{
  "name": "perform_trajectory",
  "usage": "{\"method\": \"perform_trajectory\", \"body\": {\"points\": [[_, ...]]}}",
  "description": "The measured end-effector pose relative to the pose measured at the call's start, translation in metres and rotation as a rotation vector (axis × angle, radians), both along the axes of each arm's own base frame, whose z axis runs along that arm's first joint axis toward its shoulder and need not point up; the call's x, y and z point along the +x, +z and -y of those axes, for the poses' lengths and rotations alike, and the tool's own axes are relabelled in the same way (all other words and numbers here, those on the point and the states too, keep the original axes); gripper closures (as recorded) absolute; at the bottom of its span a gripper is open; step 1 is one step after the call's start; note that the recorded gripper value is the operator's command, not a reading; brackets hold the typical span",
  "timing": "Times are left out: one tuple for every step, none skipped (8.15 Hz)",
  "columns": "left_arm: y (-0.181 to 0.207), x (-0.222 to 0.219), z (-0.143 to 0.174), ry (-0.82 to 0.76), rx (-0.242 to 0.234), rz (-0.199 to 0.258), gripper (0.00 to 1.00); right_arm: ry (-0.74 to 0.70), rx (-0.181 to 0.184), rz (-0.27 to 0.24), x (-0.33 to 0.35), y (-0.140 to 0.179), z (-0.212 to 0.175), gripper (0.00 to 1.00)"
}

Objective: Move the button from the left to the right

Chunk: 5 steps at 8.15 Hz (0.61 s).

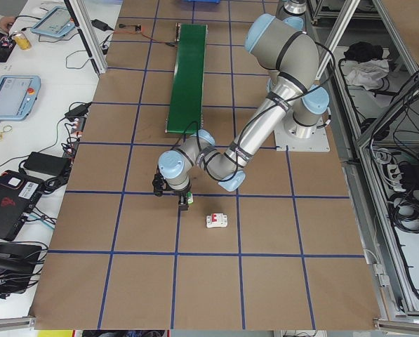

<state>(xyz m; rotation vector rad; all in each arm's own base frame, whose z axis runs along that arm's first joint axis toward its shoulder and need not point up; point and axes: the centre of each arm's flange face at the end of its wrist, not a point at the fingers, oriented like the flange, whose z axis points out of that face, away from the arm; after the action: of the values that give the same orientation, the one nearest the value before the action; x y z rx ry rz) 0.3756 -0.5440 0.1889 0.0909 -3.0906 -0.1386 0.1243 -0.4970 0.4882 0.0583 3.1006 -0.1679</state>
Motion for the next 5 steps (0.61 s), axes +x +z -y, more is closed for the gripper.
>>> {"method": "perform_trajectory", "body": {"points": [[-0.0006, 0.0021, -0.0024, -0.014, 0.024, 0.019, 0.6, 0.0, 0.0, -0.001, -0.0001, 0.0, 0.0, 0.0], [-0.0006, 0.0063, -0.0066, -0.032, 0.069, 0.056, 0.61, 0.0, 0.0, -0.002, -0.0002, 0.0, 0.0, 0.0], [0.0002, 0.0092, -0.0087, -0.04, 0.094, 0.081, 0.64, 0.0, 0.0, -0.003, -0.0003, 0.0, 0.0, 0.0], [0.0005, 0.0097, -0.0087, -0.042, 0.095, 0.085, 0.64, 0.0, 0.0, -0.004, -0.0004, 0.0, 0.0, 0.0], [0.0006, 0.0086, -0.0074, -0.044, 0.084, 0.076, 0.68, 0.0, 0.0, -0.004, -0.0004, 0.0, 0.0, 0.0]]}}
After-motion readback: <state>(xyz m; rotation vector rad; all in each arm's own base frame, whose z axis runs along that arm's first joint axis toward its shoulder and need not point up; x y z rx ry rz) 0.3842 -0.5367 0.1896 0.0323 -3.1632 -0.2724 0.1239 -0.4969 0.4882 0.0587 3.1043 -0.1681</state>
